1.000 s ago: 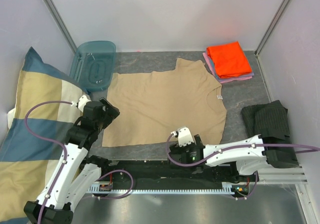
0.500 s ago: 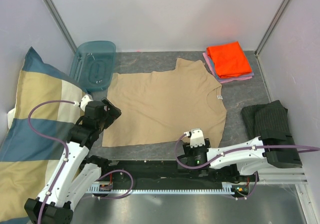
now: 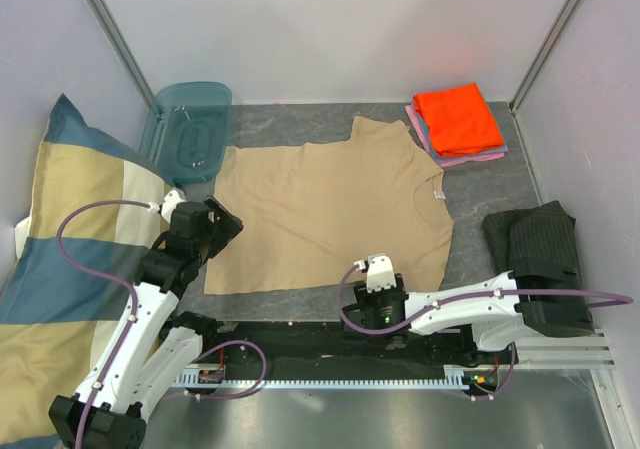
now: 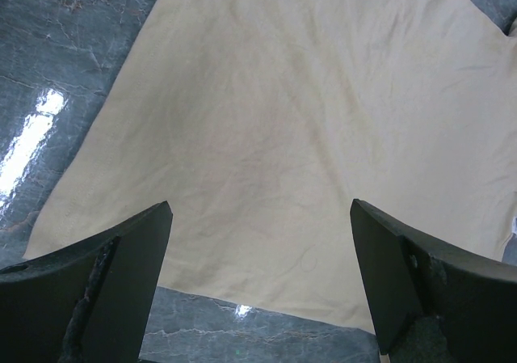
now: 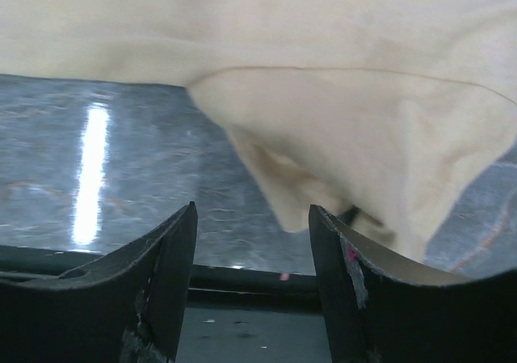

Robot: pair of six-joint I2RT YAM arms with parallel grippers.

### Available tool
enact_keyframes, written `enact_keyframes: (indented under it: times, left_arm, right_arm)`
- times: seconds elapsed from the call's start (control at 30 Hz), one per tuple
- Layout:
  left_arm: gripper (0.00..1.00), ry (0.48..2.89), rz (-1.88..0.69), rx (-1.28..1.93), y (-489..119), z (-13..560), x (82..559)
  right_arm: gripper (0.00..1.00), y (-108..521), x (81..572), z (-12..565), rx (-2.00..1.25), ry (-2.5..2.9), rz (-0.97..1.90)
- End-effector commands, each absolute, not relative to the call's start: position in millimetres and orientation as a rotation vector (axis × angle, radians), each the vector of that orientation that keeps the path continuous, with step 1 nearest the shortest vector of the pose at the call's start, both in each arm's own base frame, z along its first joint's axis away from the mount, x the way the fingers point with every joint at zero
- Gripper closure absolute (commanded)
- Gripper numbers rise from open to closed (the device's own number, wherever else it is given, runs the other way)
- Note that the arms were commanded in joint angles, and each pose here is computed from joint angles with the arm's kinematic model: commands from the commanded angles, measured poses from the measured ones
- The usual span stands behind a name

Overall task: Fold and stack the t-shirts
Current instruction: Flatten out the tshirt

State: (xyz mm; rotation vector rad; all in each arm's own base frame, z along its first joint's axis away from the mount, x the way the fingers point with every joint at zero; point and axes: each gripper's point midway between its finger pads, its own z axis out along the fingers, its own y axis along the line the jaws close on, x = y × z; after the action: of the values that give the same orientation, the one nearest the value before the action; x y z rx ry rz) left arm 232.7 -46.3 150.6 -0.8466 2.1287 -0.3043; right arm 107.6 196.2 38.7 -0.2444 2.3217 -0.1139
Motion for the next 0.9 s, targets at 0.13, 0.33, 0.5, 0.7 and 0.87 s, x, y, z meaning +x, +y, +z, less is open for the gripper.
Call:
enact_keyframes:
  times: [0.13, 0.33, 0.5, 0.7, 0.87]
  left_arm:
    - [0.0, 2.106, -0.299, -0.817, -44.5, 153.2, 235.4]
    - [0.0, 2.118, -0.298, -0.821, -45.8, 149.5, 237.2]
    - [0.0, 2.123, -0.302, -0.825, -46.7, 146.8, 236.6]
    - [0.0, 2.111, -0.302, -0.827, -45.2, 147.4, 235.3]
    - [0.0, 2.114, -0.304, -0.831, -45.7, 146.4, 235.5]
  right_arm:
    - [0.35, 207.1, 115.0, 35.2, -0.234, 2.322, -0.067]
    - [0.35, 185.9, 119.5, 29.9, -0.196, 2.348, -0.073]
    - [0.36, 185.2, 121.0, 25.8, -0.18, 2.373, -0.057]
    - [0.38, 189.1, 117.0, 18.5, -0.208, 2.406, -0.055]
    - [0.41, 194.6, 113.3, 11.6, -0.207, 2.434, -0.036]
